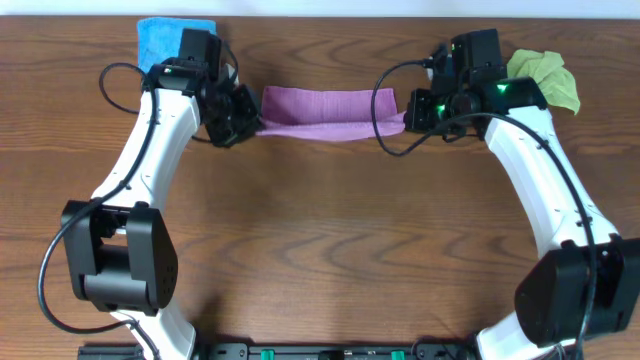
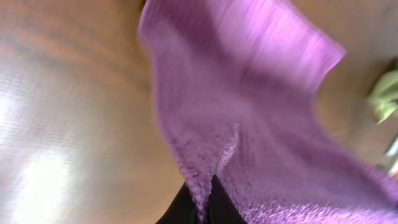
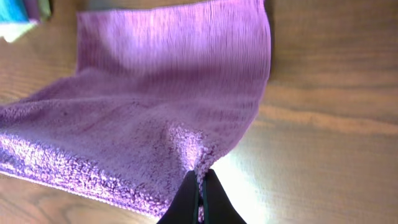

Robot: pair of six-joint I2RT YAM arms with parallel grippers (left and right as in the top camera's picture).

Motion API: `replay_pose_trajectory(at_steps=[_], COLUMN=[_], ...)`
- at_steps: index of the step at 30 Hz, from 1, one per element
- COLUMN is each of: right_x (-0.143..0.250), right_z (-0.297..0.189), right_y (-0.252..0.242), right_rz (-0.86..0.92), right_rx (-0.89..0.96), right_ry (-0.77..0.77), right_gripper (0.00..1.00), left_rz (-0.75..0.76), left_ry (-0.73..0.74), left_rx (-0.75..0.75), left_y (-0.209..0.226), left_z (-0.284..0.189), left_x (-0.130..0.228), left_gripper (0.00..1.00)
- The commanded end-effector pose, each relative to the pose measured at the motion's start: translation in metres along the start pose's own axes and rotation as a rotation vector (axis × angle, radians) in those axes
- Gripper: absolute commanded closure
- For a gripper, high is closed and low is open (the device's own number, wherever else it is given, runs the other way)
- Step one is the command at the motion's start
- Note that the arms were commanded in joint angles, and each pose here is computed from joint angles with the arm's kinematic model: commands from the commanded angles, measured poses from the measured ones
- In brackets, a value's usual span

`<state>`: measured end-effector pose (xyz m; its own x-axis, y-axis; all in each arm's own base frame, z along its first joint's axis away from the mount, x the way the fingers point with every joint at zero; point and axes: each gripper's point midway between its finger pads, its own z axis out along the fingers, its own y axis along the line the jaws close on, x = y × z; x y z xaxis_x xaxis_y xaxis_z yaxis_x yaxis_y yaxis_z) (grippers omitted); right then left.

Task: Fold the cloth
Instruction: 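Pull the cloth apart with both grippers, stretching it between them, then lay the stretched cloth flat on the table with both grippers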

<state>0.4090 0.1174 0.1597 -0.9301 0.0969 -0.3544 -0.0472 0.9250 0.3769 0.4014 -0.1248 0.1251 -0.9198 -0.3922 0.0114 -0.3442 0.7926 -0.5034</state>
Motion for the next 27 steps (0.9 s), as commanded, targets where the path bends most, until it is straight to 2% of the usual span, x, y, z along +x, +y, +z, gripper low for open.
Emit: replay_pose_trajectory(at_steps=[1,8,17,27], right_x=[0.006,0.052,0.078,0.116], right_z=[0.004,0.031,0.047,0.059], right_y=[-0.011,-0.025,-0.019,-0.026], right_rz=[-0.017,0.020,0.003,0.026], right_rx=[0.030,0.020,-0.006,0.012], right_ry=[0.025,0.146,0.193,0.292], right_gripper=[0.99,0.99,0.99,0.98], left_rz=[0.098,0.061,-0.013,-0.003], left_ry=[0.005,0.087,0.204,0.288], left_rx=[-0.061,-0.095,-0.070,-0.136], left_y=[0.013,0.033,0.044,0.058], left_z=[-0.002,0.015,0.069,0.074], left_x=[0.000,0.024,0.076,0.107], left_gripper=[0.94,0.94,0.94,0.94])
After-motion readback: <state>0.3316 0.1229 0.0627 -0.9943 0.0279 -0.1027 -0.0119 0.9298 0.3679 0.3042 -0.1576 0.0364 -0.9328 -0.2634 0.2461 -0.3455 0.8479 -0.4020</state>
